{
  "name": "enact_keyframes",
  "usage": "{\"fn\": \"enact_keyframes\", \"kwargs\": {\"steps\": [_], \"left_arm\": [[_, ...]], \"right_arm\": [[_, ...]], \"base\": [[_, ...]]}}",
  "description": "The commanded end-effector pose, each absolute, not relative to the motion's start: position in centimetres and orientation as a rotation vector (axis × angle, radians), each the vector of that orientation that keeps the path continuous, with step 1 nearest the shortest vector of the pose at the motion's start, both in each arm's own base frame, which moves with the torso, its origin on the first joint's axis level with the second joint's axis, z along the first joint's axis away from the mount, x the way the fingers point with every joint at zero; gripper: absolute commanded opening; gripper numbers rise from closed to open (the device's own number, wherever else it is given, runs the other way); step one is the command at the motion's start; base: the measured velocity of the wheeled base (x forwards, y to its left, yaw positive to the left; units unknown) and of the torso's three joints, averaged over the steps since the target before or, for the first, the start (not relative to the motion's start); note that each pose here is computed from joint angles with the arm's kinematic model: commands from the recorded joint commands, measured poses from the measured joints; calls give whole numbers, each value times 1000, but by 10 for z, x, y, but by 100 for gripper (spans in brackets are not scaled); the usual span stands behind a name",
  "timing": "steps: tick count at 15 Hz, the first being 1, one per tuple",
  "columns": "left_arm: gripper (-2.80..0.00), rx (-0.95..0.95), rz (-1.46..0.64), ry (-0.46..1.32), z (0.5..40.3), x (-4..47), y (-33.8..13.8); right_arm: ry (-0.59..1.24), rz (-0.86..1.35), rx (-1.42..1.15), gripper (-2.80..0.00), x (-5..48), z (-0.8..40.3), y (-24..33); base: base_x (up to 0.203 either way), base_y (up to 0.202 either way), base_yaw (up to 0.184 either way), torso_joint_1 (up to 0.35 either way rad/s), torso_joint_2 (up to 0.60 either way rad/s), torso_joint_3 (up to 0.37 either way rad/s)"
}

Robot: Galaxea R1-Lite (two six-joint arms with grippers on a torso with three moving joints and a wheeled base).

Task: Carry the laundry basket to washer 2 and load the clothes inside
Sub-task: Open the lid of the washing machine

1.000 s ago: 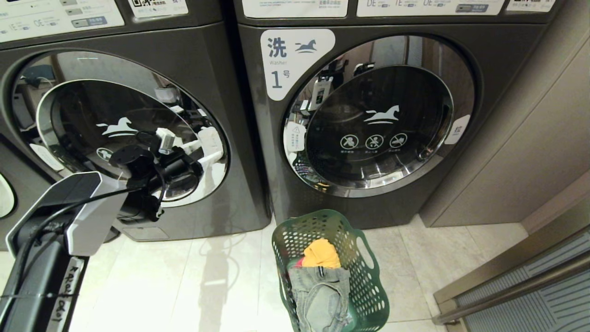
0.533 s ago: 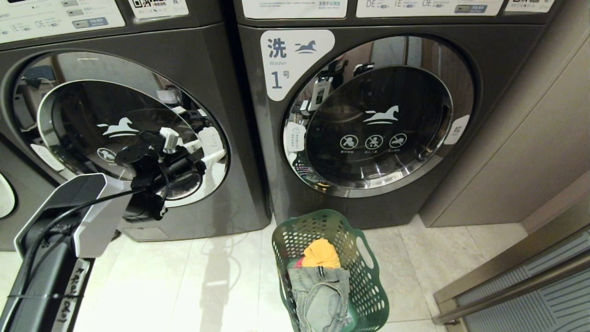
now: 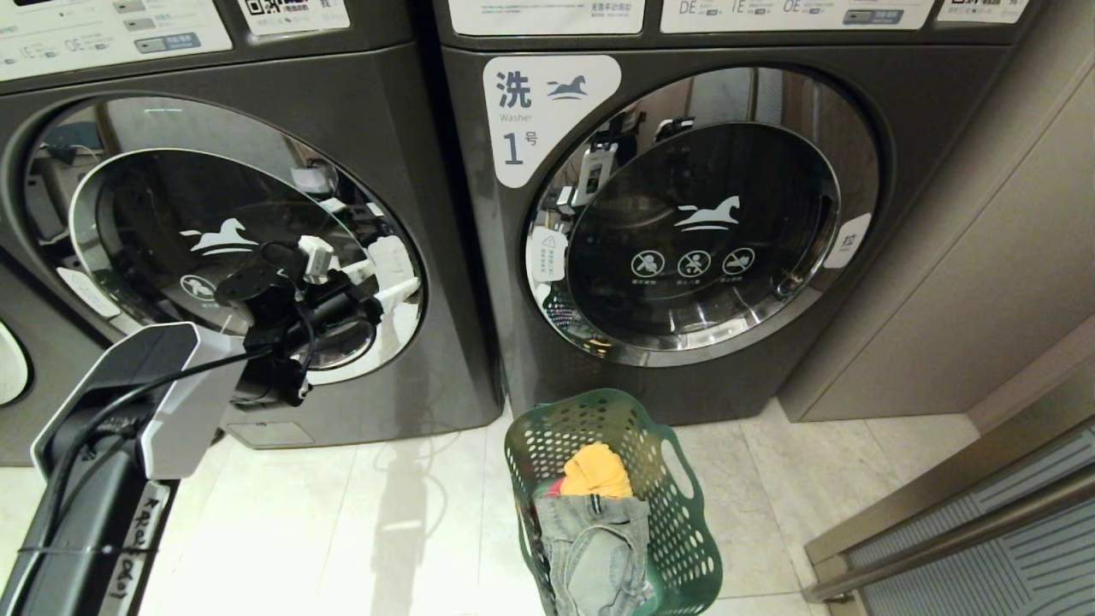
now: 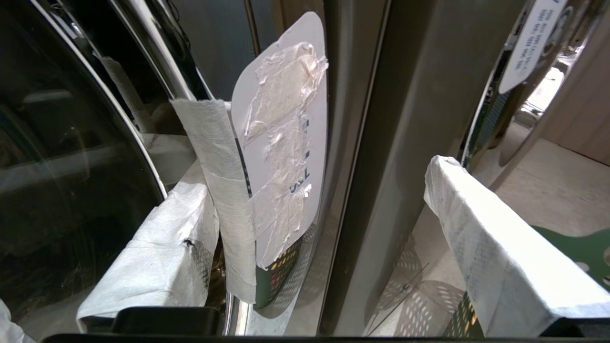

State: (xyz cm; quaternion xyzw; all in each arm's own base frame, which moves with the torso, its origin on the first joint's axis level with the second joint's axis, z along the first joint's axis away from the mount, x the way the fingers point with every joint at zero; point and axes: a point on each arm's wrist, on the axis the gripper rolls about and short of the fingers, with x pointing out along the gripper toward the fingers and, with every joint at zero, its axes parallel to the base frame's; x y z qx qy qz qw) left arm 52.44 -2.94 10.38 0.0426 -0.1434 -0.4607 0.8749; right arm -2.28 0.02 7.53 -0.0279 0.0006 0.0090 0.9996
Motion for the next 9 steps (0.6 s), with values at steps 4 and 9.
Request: {"fn": "enact_keyframes", "kwargs": {"steps": [4, 9], "left_arm": [[0, 78, -1168, -309, 100, 513, -111], [0, 66, -1256, -321, 104, 500, -156]], "right_arm": [[3, 19, -57, -280, -23, 75, 0], [3, 18, -57, -280, -23, 75, 0]], "base": [[0, 0, 0, 0, 0, 0], [0, 0, 0, 0, 0, 0]]}}
